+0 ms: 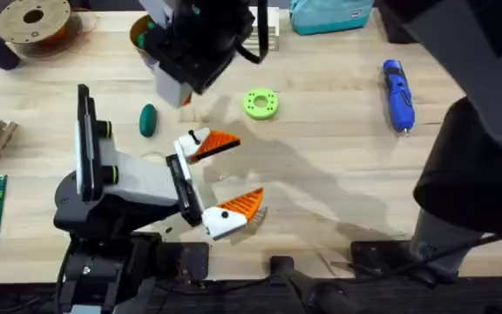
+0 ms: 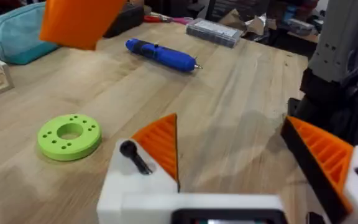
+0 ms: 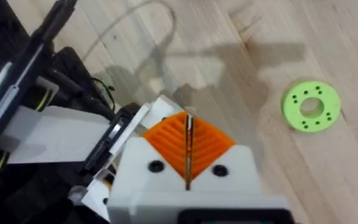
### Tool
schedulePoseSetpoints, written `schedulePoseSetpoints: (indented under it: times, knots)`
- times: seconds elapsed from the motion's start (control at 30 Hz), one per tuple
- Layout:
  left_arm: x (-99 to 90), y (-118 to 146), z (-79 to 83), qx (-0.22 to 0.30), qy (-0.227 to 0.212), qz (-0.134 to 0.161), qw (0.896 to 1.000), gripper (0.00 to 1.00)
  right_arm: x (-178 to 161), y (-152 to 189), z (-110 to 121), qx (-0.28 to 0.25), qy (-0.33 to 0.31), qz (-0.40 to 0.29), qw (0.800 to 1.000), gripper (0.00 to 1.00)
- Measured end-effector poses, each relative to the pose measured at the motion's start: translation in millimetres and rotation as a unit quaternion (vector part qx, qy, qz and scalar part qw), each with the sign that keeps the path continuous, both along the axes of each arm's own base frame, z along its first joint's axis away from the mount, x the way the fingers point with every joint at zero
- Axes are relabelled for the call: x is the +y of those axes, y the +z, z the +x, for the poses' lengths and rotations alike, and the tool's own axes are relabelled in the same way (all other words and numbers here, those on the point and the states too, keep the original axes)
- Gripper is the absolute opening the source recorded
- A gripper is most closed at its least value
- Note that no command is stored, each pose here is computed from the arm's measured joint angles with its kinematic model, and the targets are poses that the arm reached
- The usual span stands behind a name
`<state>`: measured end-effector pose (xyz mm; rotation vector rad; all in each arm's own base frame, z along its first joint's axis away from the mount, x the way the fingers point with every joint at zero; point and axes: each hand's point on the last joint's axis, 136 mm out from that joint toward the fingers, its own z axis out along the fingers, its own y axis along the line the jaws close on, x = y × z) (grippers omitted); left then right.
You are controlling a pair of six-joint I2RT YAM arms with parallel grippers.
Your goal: Pick up the gripper from the table and insert it into the empty holder that is missing its gripper. Then pick up a screw, insert it into the mounting hole, and use the screwdriver to tighten it. Finally, clean up the table by picking up the vegetable and placing it into the bucket.
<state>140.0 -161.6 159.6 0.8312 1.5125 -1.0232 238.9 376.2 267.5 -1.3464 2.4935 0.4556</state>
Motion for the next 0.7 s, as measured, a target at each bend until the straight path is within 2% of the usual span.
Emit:
schedulePoseSetpoints:
  times: [0.03, 0.07, 0.1, 0.17, 0.2, 0.57, 0.7]
  knots:
    - [0.0, 0.0, 0.0, 0.000, 0.000, 0.000, 1.000, 0.986, 0.5, 0.1, -0.7, 0.002, 0.000, 0.001, 1.000, 0.075]
    - [0.0, 0.0, 0.0, 0.000, 0.000, 0.000, 1.000, 0.986, 0.8, 0.2, -1.2, 0.004, -0.001, 0.002, 1.000, 0.027]
    - [0.0, 0.0, 0.0, 0.000, 0.000, 0.000, 1.000, 0.986, 1.2, 0.3, -1.9, 0.005, -0.001, 0.003, 1.000, 0.047]
    - [0.0, 0.0, 0.0, 0.000, 0.000, 0.000, 1.000, 0.986, 2.0, 0.3, -3.3, 0.007, 0.000, 0.004, 1.000, 0.178]
    - [0.0, 0.0, 0.0, 0.000, 0.000, 0.000, 1.000, 0.986, 4.2, 0.3, -7.6, 0.009, 0.005, 0.004, 1.000, 0.279]
    - [0.0, 0.0, 0.0, 0.000, 0.000, 0.000, 1.000, 0.986, 5.7, -10.0, -23.1, 0.027, 0.020, -0.018, 0.999, 0.291]
    - [0.0, 0.0, 0.0, 0.000, 0.000, 0.000, 1.000, 0.986, 12.2, -38.9, -20.9, 0.048, 0.022, -0.050, 0.997, 0.330]
